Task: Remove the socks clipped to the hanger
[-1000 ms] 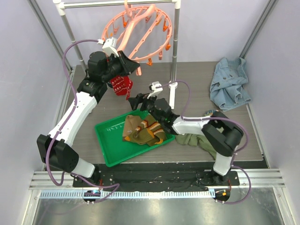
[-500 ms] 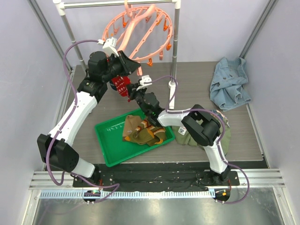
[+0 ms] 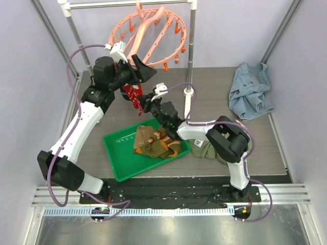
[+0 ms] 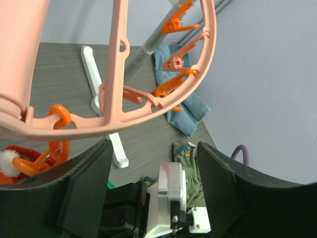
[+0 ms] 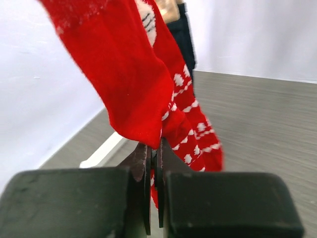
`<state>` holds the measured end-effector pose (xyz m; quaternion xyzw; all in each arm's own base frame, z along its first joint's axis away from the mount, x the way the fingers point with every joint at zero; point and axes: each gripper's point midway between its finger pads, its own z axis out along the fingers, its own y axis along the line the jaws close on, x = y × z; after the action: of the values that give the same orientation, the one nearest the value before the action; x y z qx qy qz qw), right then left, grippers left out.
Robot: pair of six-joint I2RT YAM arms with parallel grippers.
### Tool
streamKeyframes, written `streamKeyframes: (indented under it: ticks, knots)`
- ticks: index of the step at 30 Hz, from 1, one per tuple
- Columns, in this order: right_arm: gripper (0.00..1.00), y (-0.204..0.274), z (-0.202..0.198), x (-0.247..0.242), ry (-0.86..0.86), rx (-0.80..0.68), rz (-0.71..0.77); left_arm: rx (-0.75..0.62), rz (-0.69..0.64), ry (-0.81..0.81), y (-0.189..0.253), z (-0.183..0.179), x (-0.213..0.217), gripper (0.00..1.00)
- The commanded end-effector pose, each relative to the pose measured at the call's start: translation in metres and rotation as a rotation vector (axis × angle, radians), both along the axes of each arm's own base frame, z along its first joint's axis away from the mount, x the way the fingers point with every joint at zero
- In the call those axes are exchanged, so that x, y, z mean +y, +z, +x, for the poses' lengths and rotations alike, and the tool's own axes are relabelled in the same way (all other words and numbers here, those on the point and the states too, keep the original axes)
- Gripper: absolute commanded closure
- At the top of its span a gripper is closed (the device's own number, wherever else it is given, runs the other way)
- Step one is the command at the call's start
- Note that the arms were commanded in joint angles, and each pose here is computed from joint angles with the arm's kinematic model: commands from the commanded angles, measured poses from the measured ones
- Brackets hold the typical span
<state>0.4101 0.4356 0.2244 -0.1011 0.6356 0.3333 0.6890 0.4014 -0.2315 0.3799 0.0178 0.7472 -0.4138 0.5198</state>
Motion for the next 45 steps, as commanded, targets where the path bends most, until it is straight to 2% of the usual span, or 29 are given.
streamKeyframes:
  ticks: [1,7,15,20,29,37,45]
  knots:
    - [0.99,0.064,-0.035,0.003,0.117,-0.062,0.143,-0.078,-0.027,-0.009,0.05,-0.028,0.009,0.24]
    - [0.99,0.063,-0.049,0.001,0.149,-0.03,0.101,-0.068,-0.001,-0.008,0.059,-0.044,0.016,0.14]
    - [0.99,0.065,-0.061,-0.001,0.141,-0.014,0.015,-0.051,0.049,0.036,0.068,-0.06,0.031,0.14]
    - [0.99,0.065,-0.063,-0.012,0.065,-0.009,-0.06,-0.042,0.122,0.125,0.062,-0.058,0.05,0.17]
    - [0.99,0.076,-0.075,-0.028,0.012,0.001,-0.115,-0.029,0.207,0.17,0.044,-0.046,0.059,0.21]
    - [0.99,0.089,-0.083,-0.035,0.012,0.029,-0.082,0.02,0.235,0.17,0.025,-0.038,0.057,0.25]
    - [0.99,0.112,-0.095,-0.037,0.059,0.106,0.035,0.052,0.301,0.196,-0.003,-0.071,0.079,0.21]
